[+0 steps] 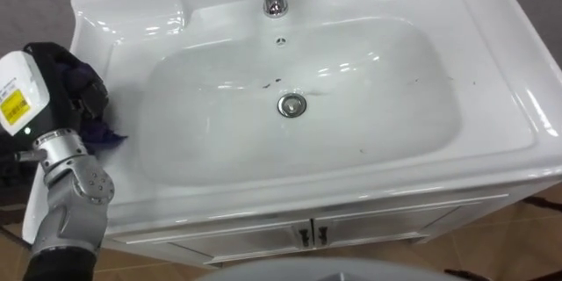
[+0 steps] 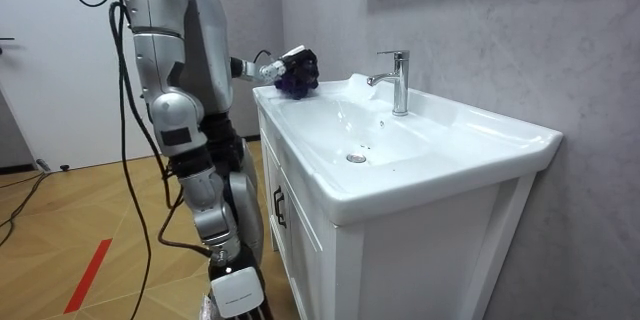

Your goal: Wipe basin

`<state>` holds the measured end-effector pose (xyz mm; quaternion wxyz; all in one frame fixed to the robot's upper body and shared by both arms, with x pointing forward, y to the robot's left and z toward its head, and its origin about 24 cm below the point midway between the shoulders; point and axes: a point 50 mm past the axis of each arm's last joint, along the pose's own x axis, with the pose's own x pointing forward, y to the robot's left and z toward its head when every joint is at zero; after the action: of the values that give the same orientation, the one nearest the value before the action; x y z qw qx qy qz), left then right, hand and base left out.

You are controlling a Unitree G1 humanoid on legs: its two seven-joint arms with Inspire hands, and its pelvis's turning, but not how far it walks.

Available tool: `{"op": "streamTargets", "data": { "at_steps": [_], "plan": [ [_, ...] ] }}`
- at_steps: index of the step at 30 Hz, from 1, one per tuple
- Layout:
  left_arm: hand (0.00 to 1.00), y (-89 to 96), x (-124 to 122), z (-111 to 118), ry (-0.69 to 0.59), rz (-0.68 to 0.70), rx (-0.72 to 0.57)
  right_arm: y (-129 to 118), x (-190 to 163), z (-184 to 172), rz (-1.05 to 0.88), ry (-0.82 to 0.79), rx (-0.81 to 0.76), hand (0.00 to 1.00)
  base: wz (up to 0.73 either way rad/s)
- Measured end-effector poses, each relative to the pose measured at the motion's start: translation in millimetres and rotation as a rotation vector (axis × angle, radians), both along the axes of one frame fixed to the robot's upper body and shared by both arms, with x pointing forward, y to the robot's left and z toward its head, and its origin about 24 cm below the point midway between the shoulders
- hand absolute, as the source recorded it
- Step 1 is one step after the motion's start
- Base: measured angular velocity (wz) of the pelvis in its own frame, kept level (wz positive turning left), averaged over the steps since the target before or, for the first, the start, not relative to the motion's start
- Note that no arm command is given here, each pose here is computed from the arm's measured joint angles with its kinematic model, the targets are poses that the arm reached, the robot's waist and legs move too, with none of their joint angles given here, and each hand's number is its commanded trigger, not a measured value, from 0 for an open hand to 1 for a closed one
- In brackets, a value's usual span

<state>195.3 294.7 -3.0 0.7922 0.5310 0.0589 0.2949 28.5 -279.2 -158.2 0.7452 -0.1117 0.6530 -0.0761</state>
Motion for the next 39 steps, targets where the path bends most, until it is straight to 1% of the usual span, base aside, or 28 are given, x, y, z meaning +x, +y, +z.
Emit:
{"op": "streamTargets", "data": {
  "at_steps": [6,13,16,17,18,19,20,23,39],
  "plan": [
    [1.00,0.2,-1.9,-1.0,0.012,-0.001,0.008,-0.2,-0.7,0.0,0.001,0.002,-0.002,0.00,0.00],
    [1.00,-2.1,-0.6,0.0,0.033,-0.035,0.078,0.0,-6.0,-0.6,-0.003,0.023,0.007,0.00,0.00],
    [1.00,-2.1,-0.6,0.0,0.032,-0.035,0.078,-0.2,-8.6,-0.7,0.000,0.034,0.006,0.00,0.00],
    [0.75,-2.1,-0.6,0.1,0.032,-0.034,0.079,-0.2,-9.4,-0.7,0.006,0.037,0.005,0.00,0.00],
    [0.33,-2.1,-0.8,0.0,0.031,-0.033,0.077,-0.3,-9.9,-0.7,0.020,0.043,0.002,0.00,0.00],
    [0.15,-2.0,-0.8,0.0,0.031,-0.033,0.077,-0.3,-10.0,-0.7,0.029,0.046,0.001,0.00,0.00],
    [0.00,-2.1,-0.8,0.1,0.030,-0.033,0.078,-0.4,-9.9,-0.7,0.040,0.050,-0.001,0.00,0.00],
    [0.00,-2.3,-0.8,0.2,0.027,-0.035,0.078,-0.4,-9.0,-0.6,0.066,0.055,-0.005,0.00,0.00],
    [0.00,-2.4,-1.1,1.6,0.002,-0.030,0.087,-0.5,-7.0,-0.2,0.071,0.041,-0.009,0.00,0.00]
  ]
}}
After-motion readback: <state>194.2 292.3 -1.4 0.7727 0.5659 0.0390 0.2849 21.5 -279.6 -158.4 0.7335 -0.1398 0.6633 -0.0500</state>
